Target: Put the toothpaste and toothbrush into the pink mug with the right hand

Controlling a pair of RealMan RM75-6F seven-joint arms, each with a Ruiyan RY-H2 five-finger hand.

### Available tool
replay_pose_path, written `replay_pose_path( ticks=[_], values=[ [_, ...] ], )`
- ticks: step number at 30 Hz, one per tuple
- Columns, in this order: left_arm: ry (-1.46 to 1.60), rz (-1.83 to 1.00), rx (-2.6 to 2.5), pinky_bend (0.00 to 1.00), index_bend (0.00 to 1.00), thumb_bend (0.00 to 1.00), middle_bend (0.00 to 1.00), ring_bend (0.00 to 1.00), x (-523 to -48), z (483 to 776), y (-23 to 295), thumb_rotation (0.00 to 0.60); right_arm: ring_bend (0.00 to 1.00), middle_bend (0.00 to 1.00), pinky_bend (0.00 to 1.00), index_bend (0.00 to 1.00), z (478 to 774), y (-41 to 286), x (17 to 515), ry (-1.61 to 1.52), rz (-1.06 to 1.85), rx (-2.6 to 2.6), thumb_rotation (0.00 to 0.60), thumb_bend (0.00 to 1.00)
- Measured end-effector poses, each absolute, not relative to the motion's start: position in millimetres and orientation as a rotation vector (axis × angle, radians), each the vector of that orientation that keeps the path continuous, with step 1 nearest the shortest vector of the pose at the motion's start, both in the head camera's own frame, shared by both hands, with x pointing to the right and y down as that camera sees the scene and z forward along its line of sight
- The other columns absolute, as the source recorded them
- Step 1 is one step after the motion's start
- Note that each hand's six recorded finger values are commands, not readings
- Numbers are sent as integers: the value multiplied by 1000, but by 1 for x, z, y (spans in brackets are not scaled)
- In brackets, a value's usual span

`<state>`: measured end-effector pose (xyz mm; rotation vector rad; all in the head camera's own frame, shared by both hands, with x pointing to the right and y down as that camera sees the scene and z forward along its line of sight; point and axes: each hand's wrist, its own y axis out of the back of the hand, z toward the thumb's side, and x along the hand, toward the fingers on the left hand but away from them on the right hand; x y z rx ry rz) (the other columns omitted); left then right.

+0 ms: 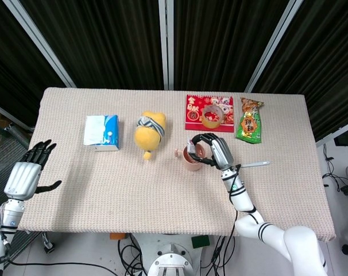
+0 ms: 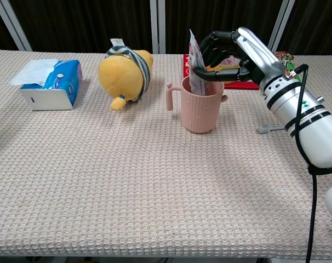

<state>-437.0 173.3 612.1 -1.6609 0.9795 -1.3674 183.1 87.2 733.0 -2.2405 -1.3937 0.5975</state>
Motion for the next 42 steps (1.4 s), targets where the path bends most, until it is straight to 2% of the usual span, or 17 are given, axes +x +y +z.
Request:
replay_pose_path(
  ticks=[2, 5, 13, 18, 20, 27, 30, 35, 42],
  values=[
    [980, -1369, -1660, 182, 40, 121, 29, 45, -437, 612, 173, 552, 291, 430, 361, 467, 735, 88, 184, -1386, 609, -2250, 600, 433],
    [982, -1368, -1659, 182, 40, 121, 28, 45, -437, 612, 173, 551, 244, 392, 334, 426, 737, 88, 187, -1391, 630, -2266, 600, 382],
    [983, -1367, -1655, 182, 40, 121, 29, 45, -438, 610, 172, 559, 206, 357, 318, 390, 736, 88, 193, -1404, 629, -2273, 600, 377],
    [984, -1367, -1657, 182, 40, 121, 29, 45, -438, 611, 173, 559, 152, 302, 282, 318, 730, 88, 194, -1407, 594, -2268, 600, 363],
    [987, -1366, -1655, 182, 40, 121, 29, 45, -438, 610, 173, 559, 130, 277, 265, 280, 723, 87, 196, -1414, 563, -2252, 600, 358],
    [993, -1358, -1651, 182, 40, 121, 29, 45, -439, 607, 173, 562, 134, 255, 220, 242, 686, 77, 231, -1388, 511, -2069, 600, 358],
    [994, -1356, -1655, 182, 40, 121, 29, 45, -439, 608, 173, 561, 142, 295, 153, 244, 677, 73, 252, -1293, 608, -1973, 600, 372],
    [990, -1355, -1667, 182, 40, 121, 29, 45, -436, 611, 174, 562, 148, 322, 129, 301, 675, 69, 285, -1027, 883, -1763, 600, 394],
    [980, -1355, -1675, 182, 40, 121, 28, 45, -433, 612, 174, 561, 225, 391, 129, 394, 701, 86, 335, -609, 1327, -1582, 600, 458]
  ],
)
